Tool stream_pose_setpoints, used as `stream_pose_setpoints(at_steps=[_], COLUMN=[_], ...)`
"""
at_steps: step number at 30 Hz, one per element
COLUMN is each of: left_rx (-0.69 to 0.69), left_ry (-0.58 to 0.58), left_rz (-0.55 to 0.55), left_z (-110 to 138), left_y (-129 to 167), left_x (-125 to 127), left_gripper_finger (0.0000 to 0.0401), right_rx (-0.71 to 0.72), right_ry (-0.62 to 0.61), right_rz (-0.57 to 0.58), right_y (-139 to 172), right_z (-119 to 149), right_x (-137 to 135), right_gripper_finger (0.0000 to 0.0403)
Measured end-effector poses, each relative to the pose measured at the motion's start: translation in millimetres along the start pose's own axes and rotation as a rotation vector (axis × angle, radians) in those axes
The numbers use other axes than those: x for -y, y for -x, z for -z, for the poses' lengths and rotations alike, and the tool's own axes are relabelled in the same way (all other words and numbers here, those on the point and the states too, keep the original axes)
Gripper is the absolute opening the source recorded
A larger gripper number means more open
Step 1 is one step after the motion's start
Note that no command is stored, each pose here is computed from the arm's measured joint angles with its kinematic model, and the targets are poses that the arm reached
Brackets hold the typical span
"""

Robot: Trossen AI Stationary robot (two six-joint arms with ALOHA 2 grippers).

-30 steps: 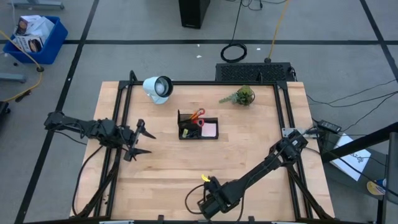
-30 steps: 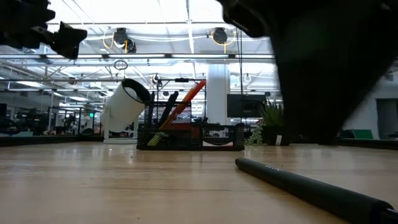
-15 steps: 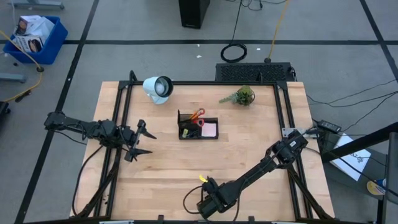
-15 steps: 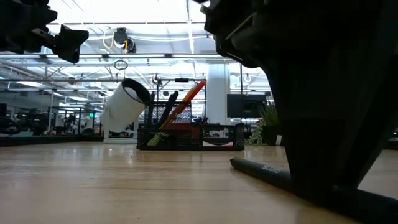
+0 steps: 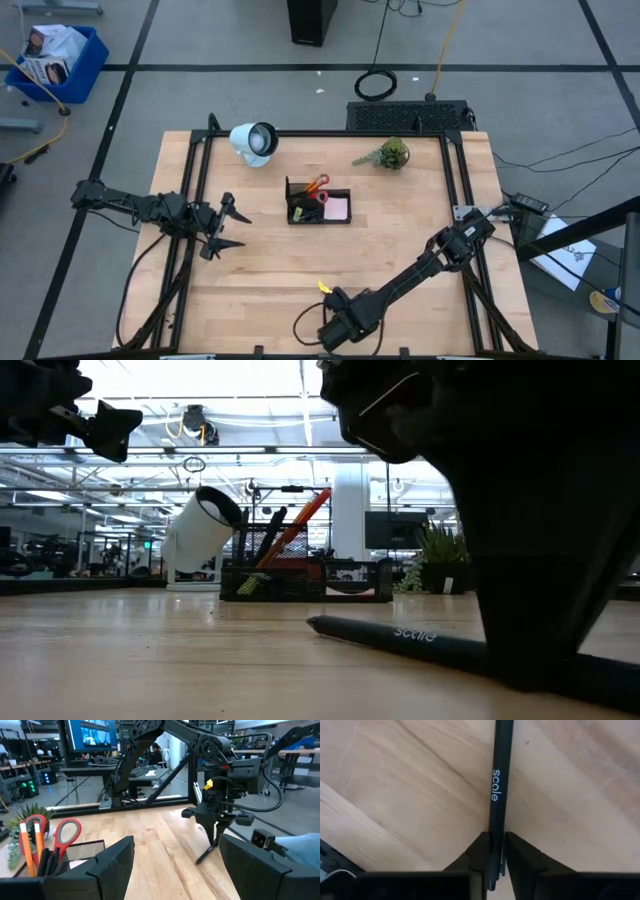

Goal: Pick and place office supplies into organizer
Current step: Put the black pen into the black desk organizer

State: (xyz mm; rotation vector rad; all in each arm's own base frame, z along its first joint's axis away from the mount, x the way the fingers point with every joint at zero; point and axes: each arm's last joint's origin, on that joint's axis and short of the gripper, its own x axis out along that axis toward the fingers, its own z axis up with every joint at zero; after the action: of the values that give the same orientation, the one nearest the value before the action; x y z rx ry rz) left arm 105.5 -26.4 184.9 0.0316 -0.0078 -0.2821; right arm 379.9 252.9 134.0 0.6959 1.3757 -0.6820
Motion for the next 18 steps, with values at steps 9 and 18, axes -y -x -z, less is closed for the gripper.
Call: stream_pose_setpoints(at_steps=[9, 18], left_rx=[0.007, 0.008], left_ry=[0.111, 0.161], left_rz=[0.0, -0.007], left_z=[-0.7, -0.8], left_y=[0.0, 0.0], left_x=[0.0, -0.2], left_gripper_finger=[0.0294, 0.0294], right_rx=[0.082, 0.15], right_ry=[0.133, 0.274], right_rz=[0.089, 0.166], right_y=[-1.3, 4.4], right_z=[-13.7, -27.0], right_x=[8.5, 16.3], right_gripper_finger=[0.0006, 0.0005])
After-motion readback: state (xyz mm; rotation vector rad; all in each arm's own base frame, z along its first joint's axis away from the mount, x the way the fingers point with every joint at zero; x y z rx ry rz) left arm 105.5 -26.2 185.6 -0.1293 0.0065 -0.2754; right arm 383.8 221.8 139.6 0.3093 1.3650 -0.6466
